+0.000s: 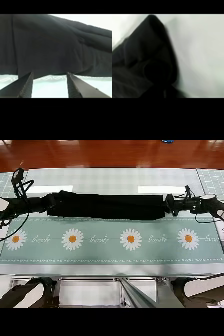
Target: Fold the shirts.
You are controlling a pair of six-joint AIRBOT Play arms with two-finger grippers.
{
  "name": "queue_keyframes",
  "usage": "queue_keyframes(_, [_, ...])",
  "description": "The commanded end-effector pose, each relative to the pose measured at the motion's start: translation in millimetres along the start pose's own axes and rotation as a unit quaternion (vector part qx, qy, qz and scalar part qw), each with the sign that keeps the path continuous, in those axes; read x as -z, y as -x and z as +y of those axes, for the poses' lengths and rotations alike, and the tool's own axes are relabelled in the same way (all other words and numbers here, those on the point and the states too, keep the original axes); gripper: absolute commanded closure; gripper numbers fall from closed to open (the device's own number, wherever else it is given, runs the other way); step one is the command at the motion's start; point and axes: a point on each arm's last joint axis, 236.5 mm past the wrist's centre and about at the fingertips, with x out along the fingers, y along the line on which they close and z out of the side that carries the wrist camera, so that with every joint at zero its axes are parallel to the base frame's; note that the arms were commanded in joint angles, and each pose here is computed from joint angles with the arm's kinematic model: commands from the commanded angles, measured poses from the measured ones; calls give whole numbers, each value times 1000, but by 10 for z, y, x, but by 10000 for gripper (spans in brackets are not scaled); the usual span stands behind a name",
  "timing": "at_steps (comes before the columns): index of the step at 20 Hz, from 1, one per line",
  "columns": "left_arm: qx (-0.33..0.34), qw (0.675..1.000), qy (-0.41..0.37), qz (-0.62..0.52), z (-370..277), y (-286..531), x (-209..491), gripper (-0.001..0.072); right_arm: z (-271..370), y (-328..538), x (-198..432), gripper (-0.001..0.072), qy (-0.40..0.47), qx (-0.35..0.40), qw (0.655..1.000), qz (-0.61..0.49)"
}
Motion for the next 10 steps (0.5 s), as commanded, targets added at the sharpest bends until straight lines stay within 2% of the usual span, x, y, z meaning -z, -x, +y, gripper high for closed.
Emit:
queue_keyframes(1, [4, 1000, -1, -4, -37, -8, -7, 208, 316, -64, 39, 688, 39, -27, 999, 23])
queue_keyframes(2, [4, 1000, -1, -3, -38, -8, -5, 271, 344, 5, 53, 688, 46, -31, 998, 26])
queue_keyframes(3, [7, 1000, 2, -2, -54, -8, 1, 506, 359, 91, 64, 689, 57, -28, 998, 27])
queue_keyframes(4, [13, 1000, 4, -2, -83, -9, 0, 685, 380, 204, 80, 689, 75, -19, 997, 26])
queue_keyframes(10, [85, 993, -65, 51, -869, -414, 291, 690, 748, 1067, 376, 689, 190, 51, 980, -17])
